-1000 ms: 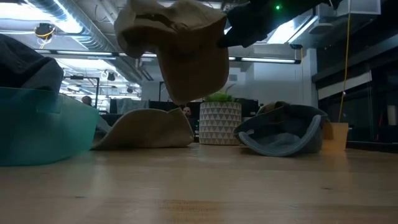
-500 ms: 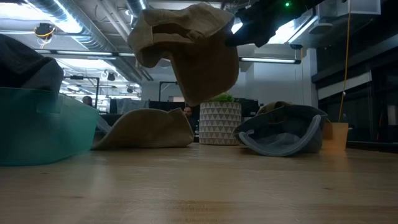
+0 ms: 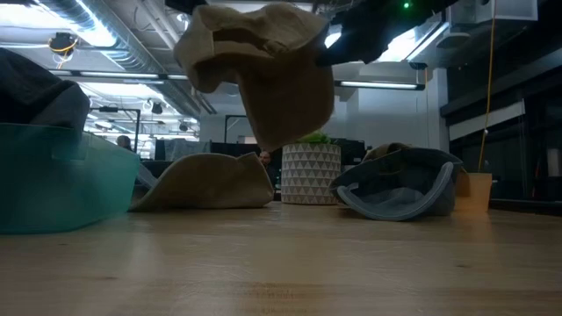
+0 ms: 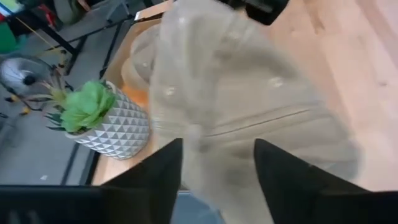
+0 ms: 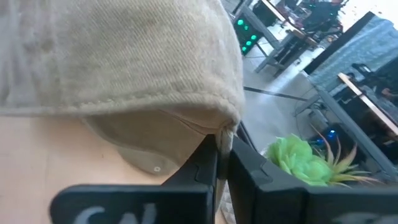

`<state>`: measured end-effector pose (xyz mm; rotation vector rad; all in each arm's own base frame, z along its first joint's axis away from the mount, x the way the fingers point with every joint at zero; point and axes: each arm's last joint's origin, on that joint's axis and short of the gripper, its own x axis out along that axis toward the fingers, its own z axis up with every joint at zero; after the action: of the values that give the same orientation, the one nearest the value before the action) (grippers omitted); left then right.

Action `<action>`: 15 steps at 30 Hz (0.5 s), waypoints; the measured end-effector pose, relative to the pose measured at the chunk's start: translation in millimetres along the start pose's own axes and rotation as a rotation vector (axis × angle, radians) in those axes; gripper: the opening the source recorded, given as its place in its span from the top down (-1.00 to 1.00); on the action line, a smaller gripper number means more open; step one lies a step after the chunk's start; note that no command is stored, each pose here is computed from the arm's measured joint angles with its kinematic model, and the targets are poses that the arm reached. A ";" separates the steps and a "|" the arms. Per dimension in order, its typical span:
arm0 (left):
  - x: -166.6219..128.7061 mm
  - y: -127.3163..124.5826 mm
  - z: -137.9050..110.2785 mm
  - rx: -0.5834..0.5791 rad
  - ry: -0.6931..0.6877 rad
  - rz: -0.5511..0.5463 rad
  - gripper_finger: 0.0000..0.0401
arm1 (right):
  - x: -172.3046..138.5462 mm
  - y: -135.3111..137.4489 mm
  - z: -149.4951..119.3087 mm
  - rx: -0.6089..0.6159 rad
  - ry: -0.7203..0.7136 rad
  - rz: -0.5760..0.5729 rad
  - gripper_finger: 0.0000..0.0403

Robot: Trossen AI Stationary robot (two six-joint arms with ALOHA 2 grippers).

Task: Pick & Place hat
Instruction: Put the bottom brown cap into the orange bin

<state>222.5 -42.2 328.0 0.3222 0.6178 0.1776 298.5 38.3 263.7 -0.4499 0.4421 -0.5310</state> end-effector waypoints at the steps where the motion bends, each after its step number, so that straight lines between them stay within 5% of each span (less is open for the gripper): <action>1: 0.2 0.7 -0.1 0.014 0.001 0.007 -0.07 | -0.1 -0.1 0.3 0.003 -0.003 0.002 0.89; 7: 6.8 1.1 0.0 0.041 0.018 0.037 -0.33 | -0.1 0.4 1.3 0.029 -0.016 0.023 0.89; 12: 20.5 -3.9 4.1 0.021 -0.008 -0.093 -0.36 | -0.2 -0.2 3.8 0.047 -0.035 0.021 0.89; 15: 28.9 -4.3 5.9 0.012 -0.012 -0.076 -0.35 | -0.2 -0.3 4.9 0.059 -0.047 0.029 0.89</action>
<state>249.5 -40.2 315.5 0.3109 0.6180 0.0994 300.8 39.6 267.9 -0.3982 0.3867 -0.5036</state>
